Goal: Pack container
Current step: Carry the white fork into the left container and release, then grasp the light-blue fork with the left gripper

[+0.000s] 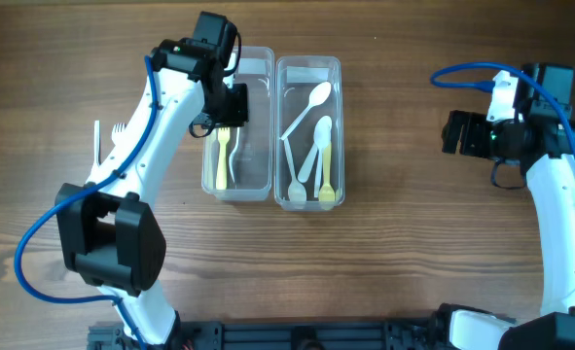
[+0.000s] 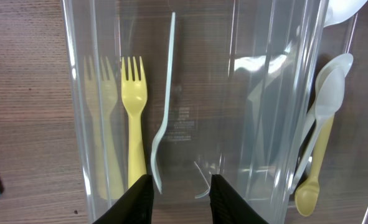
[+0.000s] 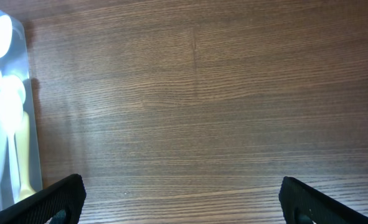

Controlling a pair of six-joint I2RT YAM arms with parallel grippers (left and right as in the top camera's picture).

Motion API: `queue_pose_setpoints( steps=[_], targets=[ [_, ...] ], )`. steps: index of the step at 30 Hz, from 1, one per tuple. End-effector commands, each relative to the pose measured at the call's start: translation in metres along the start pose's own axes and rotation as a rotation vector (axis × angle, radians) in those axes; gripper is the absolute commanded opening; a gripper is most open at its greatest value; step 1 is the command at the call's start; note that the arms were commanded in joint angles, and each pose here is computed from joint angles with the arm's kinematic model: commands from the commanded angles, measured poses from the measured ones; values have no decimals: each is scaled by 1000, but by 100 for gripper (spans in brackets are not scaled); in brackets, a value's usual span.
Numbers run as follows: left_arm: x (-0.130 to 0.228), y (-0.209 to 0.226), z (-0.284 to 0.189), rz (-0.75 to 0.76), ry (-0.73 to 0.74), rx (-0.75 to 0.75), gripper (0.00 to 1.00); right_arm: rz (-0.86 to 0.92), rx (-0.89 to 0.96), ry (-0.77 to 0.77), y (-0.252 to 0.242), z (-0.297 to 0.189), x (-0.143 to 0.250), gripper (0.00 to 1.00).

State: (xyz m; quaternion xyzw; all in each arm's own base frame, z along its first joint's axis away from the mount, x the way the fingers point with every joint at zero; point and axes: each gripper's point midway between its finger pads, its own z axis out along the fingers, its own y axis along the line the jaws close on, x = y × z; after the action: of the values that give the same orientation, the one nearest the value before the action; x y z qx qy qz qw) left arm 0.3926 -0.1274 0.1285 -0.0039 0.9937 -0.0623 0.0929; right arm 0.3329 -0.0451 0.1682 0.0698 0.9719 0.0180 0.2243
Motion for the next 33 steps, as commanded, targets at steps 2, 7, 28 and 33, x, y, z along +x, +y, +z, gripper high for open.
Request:
queue_pose_setpoints(
  steps=[2,7,28,33],
  targets=[
    [-8,22,-25,-27,-58,-21,33,-11,12,3,-2,1,1,100],
    [7,106,-48,-91,-19,-273,31,-11,12,3,-2,1,1,100],
    [2,187,-5,-165,-66,-278,42,-11,12,3,-2,1,1,100],
    [-2,192,2,-173,-96,-280,44,-11,12,3,-2,1,1,100]
  ],
)
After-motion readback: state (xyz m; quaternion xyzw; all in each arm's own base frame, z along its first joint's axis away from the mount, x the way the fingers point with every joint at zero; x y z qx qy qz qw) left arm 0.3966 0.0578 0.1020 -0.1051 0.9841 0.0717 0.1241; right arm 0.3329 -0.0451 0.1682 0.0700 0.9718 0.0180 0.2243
